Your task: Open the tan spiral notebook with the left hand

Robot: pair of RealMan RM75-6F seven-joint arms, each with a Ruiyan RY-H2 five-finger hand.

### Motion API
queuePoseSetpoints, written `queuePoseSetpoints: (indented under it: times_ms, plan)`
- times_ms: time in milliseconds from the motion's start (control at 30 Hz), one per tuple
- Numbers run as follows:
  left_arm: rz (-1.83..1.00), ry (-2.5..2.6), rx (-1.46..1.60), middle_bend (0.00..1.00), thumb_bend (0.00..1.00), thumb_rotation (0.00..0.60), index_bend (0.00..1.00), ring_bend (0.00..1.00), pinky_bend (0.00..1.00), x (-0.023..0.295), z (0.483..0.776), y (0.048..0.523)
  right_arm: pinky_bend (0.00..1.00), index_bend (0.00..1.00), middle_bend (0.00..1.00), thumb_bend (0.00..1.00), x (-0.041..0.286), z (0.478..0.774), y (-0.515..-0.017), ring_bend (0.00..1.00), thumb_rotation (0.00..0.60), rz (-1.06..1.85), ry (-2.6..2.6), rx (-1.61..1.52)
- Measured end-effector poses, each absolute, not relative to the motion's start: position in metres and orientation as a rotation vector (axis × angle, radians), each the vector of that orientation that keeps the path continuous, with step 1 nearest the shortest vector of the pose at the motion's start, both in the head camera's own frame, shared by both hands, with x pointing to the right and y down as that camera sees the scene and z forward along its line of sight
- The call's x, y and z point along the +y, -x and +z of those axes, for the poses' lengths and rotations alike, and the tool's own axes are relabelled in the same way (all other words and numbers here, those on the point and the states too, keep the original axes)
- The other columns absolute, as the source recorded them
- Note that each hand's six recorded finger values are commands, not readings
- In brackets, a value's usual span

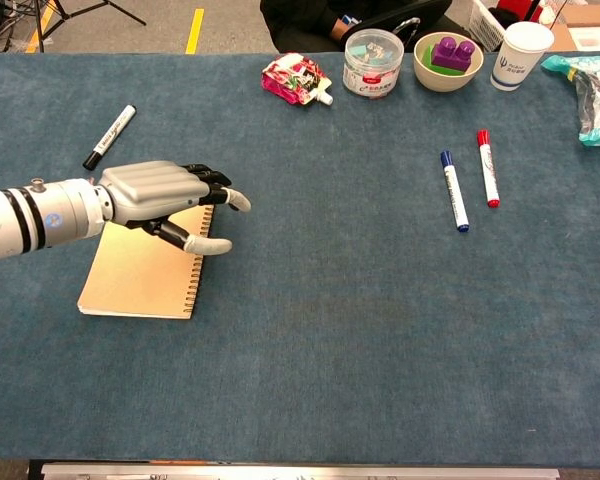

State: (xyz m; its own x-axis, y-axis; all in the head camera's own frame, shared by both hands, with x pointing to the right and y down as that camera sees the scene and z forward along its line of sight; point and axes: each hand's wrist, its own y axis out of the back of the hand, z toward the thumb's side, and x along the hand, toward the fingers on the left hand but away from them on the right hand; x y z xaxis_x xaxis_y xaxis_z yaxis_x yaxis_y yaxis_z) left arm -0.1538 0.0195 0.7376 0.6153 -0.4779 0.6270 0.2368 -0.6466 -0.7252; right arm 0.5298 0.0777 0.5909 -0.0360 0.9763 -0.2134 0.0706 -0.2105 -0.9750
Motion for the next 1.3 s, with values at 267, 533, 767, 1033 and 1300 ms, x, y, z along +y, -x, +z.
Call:
queuePoseSetpoints:
  times_ms: [267, 533, 767, 1033, 1300]
  plan:
    - [-1.123, 1.963, 0.161, 0.16, 0.20, 0.000, 0.11, 0.00, 0.00, 0.013, 0.750, 0.154, 0.27, 0.24, 0.25, 0.22, 0.079, 0.590, -0.532, 0.15, 0.600, 1.371, 1.391, -1.187]
    - [-1.198, 1.944, 0.154, 0.16, 0.19, 0.000, 0.11, 0.00, 0.00, 0.010, 0.761, 0.166, 0.27, 0.24, 0.25, 0.22, 0.080, 0.590, -0.532, 0.15, 0.600, 1.370, 1.390, -1.190]
    - [-1.231, 1.899, 0.149, 0.16, 0.20, 0.000, 0.11, 0.00, 0.00, 0.008, 0.762, 0.177, 0.27, 0.24, 0.25, 0.22, 0.081, 0.589, -0.532, 0.15, 0.600, 1.369, 1.390, -1.191]
    - [-1.287, 1.829, 0.133, 0.16, 0.20, 0.000, 0.11, 0.00, 0.00, 0.006, 0.760, 0.198, 0.27, 0.24, 0.25, 0.22, 0.082, 0.587, -0.530, 0.15, 0.600, 1.355, 1.392, -1.192]
    - [-1.252, 1.855, 0.193, 0.16, 0.19, 0.451, 0.11, 0.00, 0.00, 0.016, 0.739, 0.206, 0.27, 0.24, 0.25, 0.22, 0.081, 0.587, -0.527, 0.15, 0.600, 1.346, 1.401, -1.189]
